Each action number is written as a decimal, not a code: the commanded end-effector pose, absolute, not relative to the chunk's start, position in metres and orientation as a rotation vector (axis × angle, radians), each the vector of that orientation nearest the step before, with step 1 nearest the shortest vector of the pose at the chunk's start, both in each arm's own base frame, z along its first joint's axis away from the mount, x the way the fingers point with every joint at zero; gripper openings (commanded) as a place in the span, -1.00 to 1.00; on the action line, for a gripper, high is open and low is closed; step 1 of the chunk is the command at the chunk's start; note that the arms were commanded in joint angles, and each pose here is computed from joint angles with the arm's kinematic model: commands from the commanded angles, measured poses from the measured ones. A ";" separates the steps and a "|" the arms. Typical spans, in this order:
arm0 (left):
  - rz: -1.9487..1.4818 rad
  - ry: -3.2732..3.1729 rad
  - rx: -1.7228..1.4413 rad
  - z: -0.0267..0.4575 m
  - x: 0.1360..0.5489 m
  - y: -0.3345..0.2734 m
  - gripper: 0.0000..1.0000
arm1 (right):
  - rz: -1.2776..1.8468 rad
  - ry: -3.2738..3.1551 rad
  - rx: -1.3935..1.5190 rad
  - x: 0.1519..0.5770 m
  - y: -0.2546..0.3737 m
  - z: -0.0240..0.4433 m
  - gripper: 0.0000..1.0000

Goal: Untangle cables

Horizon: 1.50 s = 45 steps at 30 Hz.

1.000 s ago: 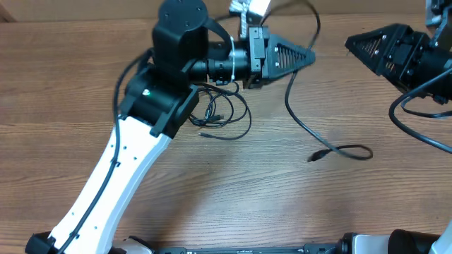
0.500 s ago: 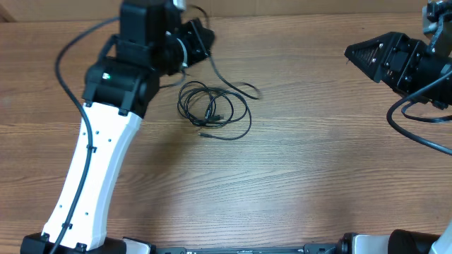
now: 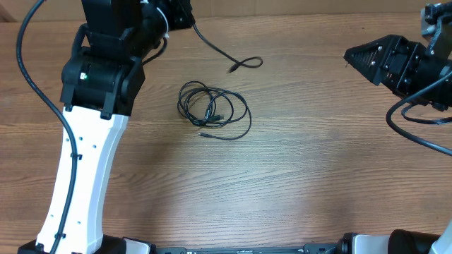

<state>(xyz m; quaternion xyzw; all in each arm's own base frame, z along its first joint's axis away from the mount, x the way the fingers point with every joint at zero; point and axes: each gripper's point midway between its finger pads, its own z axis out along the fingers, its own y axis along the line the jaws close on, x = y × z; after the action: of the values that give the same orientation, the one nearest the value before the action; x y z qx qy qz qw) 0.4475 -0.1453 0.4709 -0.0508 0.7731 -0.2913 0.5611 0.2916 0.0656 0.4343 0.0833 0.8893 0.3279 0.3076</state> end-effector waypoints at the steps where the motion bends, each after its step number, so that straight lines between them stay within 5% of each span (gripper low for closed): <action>1: -0.652 1.771 -0.240 0.471 0.474 -0.131 -0.92 | 0.856 2.354 0.218 0.293 0.064 0.433 0.64; 8: -0.569 1.759 -0.595 0.416 0.530 -0.103 -0.92 | 0.824 2.359 0.179 0.292 0.062 0.431 0.64; 19: -0.148 1.779 -0.679 0.337 0.590 0.003 -0.92 | 0.773 2.370 0.191 0.295 0.056 0.427 0.64; 32: 0.243 1.729 -0.741 0.293 0.597 0.205 -0.92 | 0.769 2.411 0.218 0.309 0.052 0.414 0.64; 40: 0.491 1.764 -0.601 0.262 0.602 0.262 -0.89 | 0.755 2.428 0.232 0.314 0.050 0.409 0.63; 43: 0.453 1.892 -0.576 0.211 0.610 0.253 -0.73 | 0.756 2.435 0.237 0.316 0.049 0.406 0.63; 45: 0.349 2.043 -0.515 0.161 0.616 0.229 0.01 | 0.760 2.443 0.236 0.319 0.050 0.404 0.63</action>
<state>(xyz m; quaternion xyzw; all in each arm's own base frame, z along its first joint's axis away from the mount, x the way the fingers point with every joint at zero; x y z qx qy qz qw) 0.5994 0.2608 0.2296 -0.2691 0.7779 0.1849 0.5369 0.3131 0.0522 0.4096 0.0879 0.9088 0.2894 0.2874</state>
